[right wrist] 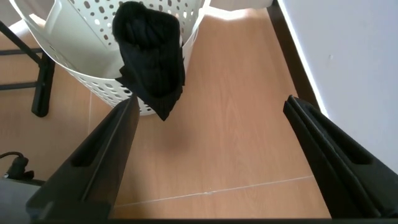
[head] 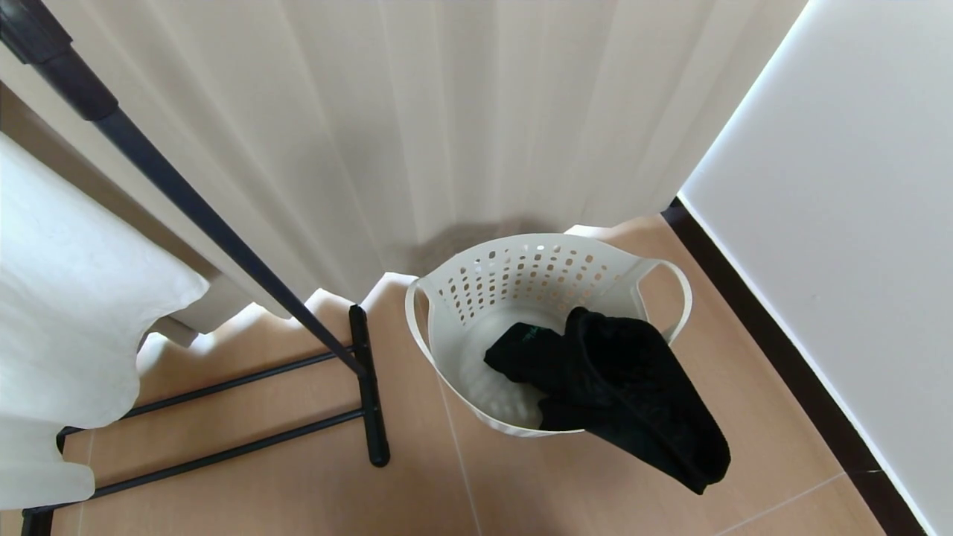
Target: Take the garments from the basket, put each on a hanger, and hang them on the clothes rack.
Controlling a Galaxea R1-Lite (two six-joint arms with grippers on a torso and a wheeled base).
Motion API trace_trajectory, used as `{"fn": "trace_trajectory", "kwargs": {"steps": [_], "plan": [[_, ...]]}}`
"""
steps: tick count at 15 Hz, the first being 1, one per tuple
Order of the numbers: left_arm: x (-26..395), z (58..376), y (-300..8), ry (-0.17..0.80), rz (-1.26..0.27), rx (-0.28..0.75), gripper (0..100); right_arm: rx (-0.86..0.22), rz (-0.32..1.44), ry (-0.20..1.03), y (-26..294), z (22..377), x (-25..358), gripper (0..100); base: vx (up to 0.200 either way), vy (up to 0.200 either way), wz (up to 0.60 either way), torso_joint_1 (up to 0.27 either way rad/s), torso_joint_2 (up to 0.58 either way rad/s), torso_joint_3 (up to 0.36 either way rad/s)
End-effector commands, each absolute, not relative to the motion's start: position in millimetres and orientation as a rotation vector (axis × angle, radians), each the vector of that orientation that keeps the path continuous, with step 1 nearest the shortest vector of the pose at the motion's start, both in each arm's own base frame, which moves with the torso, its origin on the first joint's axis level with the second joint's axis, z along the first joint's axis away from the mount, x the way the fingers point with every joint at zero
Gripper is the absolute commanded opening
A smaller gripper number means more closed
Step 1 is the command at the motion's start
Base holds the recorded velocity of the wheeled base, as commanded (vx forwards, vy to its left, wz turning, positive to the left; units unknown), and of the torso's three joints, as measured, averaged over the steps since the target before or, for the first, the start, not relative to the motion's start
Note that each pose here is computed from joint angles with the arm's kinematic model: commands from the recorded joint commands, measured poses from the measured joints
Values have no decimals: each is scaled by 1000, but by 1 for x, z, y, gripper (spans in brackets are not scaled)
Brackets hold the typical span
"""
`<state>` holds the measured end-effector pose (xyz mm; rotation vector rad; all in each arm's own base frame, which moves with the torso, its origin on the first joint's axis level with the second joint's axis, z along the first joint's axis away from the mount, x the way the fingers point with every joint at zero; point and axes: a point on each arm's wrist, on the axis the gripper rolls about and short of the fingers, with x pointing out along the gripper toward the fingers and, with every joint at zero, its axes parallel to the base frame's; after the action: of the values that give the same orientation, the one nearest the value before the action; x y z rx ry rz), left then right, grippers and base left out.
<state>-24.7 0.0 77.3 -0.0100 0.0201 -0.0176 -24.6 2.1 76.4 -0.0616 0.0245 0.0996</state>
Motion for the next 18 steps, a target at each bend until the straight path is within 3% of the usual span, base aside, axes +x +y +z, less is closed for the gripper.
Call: {"fn": "trace_trajectory", "kwargs": {"steps": [1,5,6,7,10,12,15,18], "plan": [[-25,77,0,22,-17,-11,100,-62,101,24,2,76,-25,100,0,0,0,2,2,-71],[-25,77,0,22,-17,-11,100,-98,108,36,2,77,-25,100,0,0,0,0,0,0],[-25,77,0,22,-17,-11,100,-179,117,160,2,81,-14,100,0,0,0,0,0,0],[-24,77,0,23,-17,-11,100,-184,149,260,3,85,-4,100,0,0,0,0,0,0],[-24,77,0,23,-18,-11,100,-151,335,355,7,118,24,100,0,0,0,0,0,0],[-24,77,0,23,-17,-11,100,-192,516,418,15,155,70,100,0,0,0,0,0,0],[-25,77,0,22,-17,-11,100,-251,637,451,34,178,109,100,0,0,0,0,0,0],[-25,77,0,22,-17,-11,100,-436,680,464,68,196,165,100,0,0,0,0,0,0]]}}
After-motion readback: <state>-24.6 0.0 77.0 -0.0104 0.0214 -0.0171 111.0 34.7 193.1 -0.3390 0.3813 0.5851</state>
